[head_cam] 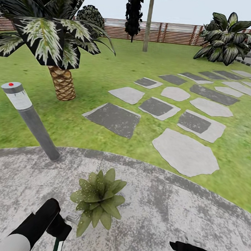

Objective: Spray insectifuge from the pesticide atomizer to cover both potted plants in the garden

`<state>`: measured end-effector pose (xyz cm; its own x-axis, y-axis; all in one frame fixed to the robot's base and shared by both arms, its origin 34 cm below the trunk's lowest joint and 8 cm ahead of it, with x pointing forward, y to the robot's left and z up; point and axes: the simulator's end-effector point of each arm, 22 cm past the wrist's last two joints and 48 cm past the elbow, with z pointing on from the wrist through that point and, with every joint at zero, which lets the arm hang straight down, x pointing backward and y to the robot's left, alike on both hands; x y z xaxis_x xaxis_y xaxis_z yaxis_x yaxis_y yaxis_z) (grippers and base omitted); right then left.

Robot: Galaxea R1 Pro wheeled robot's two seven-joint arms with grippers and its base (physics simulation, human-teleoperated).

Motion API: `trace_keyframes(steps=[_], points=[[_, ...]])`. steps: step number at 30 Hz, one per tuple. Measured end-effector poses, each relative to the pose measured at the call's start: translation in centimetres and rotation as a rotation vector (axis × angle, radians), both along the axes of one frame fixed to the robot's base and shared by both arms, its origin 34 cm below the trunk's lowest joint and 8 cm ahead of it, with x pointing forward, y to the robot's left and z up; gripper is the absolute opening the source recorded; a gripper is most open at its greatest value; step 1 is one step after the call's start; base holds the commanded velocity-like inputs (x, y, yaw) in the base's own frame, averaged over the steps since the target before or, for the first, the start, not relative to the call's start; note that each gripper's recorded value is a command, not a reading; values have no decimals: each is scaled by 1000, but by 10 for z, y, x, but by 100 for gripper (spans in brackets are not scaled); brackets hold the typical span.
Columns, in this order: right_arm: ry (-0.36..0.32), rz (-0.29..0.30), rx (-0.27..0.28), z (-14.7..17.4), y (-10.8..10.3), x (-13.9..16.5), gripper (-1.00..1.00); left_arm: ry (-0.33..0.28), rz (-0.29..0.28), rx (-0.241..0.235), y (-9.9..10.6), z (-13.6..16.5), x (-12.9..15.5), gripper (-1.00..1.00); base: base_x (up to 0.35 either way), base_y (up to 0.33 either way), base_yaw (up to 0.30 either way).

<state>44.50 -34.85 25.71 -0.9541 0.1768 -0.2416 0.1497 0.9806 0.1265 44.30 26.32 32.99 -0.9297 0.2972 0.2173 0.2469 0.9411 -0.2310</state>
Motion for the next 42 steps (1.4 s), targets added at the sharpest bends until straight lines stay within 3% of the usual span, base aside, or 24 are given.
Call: trace_keyframes(steps=[16,27,42], points=[[2,2,0,0,0,0,100,0,1,0,0,0,0,-100,0,-90,90],[1,-1,0,0,0,0,100,1,2,0,0,0,-1,-100,0,0,230],[2,0,-2,0,-1,0,100,1,2,-1,0,0,-1,-100,0,-126,51]])
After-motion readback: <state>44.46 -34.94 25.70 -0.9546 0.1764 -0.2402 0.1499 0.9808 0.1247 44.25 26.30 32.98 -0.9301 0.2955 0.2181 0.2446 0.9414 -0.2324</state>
